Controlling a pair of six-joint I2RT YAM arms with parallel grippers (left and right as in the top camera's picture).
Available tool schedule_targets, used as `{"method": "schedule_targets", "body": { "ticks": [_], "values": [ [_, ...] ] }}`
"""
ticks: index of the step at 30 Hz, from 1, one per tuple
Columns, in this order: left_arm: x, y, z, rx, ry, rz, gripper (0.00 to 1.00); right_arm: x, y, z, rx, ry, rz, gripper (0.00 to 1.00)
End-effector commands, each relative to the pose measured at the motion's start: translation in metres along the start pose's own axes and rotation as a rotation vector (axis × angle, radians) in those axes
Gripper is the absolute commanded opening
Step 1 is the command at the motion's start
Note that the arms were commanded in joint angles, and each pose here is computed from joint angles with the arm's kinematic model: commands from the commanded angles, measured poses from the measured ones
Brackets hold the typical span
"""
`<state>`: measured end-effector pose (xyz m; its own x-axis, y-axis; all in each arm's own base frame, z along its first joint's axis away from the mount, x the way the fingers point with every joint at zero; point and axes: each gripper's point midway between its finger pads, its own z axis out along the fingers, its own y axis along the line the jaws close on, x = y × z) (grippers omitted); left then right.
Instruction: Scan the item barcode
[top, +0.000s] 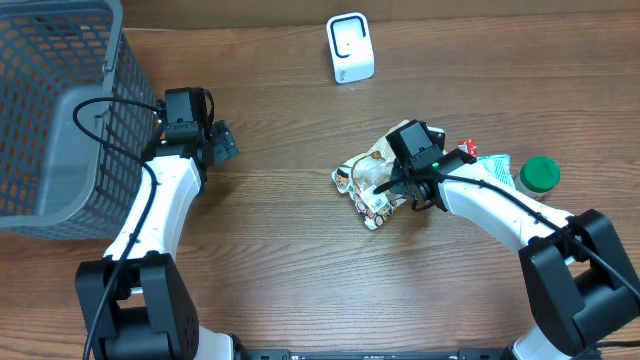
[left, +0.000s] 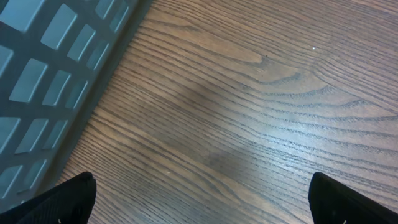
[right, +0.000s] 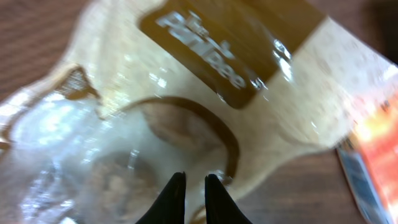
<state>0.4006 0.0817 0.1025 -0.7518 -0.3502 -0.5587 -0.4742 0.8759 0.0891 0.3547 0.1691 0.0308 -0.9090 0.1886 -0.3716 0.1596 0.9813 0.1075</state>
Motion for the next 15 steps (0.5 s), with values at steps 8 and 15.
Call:
{"method": "schedule_targets", "body": {
  "ticks": [8,15],
  "values": [
    [-0.007,0.002,0.0,-0.014,-0.015,0.009,1.0,0.007,0.105,-0.042,-0.453,0.147,0.031,0.13],
    [-0.007,0.002,0.0,-0.014,-0.015,0.009,1.0,0.03,0.111,-0.021,-0.311,0.086,-0.05,0.13]
  ]
}}
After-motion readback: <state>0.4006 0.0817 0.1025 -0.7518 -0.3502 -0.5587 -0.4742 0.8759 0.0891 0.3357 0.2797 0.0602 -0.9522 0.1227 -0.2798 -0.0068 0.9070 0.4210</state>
